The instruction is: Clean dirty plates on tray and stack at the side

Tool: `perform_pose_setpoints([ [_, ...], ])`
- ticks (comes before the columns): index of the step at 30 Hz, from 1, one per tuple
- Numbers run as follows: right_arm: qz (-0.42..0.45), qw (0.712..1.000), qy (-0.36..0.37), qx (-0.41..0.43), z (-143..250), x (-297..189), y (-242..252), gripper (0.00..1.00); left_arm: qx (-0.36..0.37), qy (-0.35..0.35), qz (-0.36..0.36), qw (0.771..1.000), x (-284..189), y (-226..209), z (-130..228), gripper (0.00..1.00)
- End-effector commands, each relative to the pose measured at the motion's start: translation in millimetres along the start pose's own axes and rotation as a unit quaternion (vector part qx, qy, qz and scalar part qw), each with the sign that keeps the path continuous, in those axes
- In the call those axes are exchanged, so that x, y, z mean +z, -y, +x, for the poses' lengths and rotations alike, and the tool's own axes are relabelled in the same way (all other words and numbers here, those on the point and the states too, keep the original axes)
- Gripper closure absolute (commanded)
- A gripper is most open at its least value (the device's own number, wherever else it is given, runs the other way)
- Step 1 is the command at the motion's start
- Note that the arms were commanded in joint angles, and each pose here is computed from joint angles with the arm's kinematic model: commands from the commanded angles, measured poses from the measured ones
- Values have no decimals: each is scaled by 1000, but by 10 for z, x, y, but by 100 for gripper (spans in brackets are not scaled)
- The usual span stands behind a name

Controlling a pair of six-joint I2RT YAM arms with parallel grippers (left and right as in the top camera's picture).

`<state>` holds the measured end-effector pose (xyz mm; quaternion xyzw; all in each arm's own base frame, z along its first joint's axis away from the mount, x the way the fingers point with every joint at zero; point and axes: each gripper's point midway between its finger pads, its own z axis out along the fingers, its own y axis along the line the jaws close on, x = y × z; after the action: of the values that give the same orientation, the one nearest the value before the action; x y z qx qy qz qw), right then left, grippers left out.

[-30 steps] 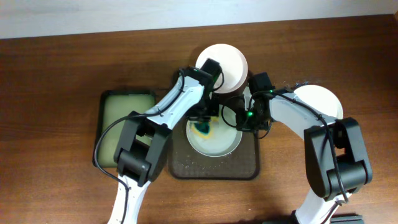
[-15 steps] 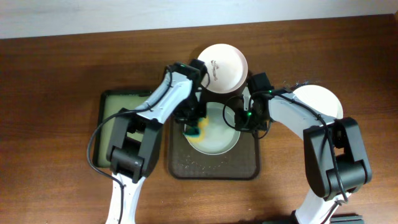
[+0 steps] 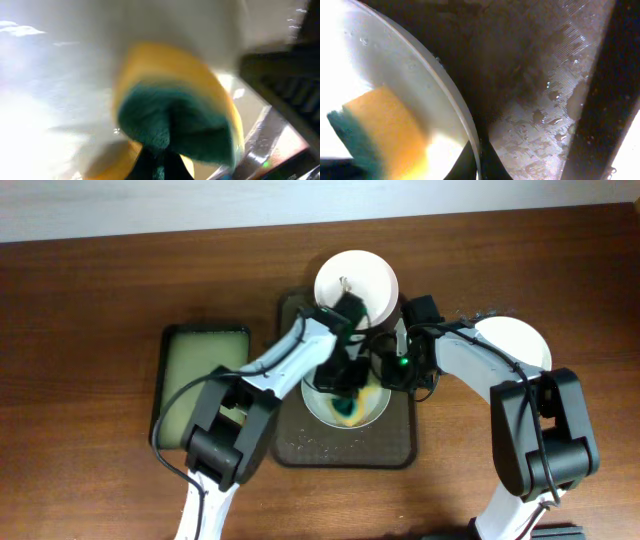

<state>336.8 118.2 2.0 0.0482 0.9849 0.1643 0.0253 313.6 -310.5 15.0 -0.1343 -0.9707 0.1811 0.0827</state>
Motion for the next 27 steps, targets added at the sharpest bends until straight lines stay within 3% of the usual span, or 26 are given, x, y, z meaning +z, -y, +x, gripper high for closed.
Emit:
perform_pose_setpoints([
  [1, 39, 999, -17, 7, 91, 170, 167, 96, -64, 80, -147, 984, -674, -962, -330, 100],
  [6, 39, 999, -18, 2, 92, 170, 167, 96, -87, 190, -156, 965, -1779, -1054, -249, 100],
  [9, 34, 998, -20, -45, 93, 172, 150, 96, -152, 200, -213, 944, -2287, -1586, 87, 100],
  [12, 2, 999, -16, -49, 103, 24, -8, 96, -234, 152, -221, 935, -2031, -2254, 359, 100],
  [14, 30, 996, 43, -66, 5, -387, -57, 96, -280, 132, -192, 931, -1660, -2623, 525, 99],
  [16, 110, 985, 103, -85, -19, -777, -5, 96, -300, 135, -170, 929, -1663, -2716, 563, 75],
  [20, 231, 939, 213, -138, -5, -1297, -183, 96, -289, 193, -158, 924, -2040, -2556, 564, 55],
  [23, 343, 861, 307, -215, 77, -1627, -520, 96, -274, 254, -155, 915, -2457, -2363, 679, 23],
  [24, 366, 839, 329, -232, 115, -1697, -621, 96, -272, 265, -154, 912, -2529, -2326, 707, 18],
  [25, 391, 809, 358, -253, 176, -1798, -760, 96, -269, 273, -150, 911, -2579, -2289, 725, 0],
  [27, 404, 781, 386, -279, 283, -1866, -953, 96, -266, 272, -136, 915, -2563, -2245, 708, 1],
])
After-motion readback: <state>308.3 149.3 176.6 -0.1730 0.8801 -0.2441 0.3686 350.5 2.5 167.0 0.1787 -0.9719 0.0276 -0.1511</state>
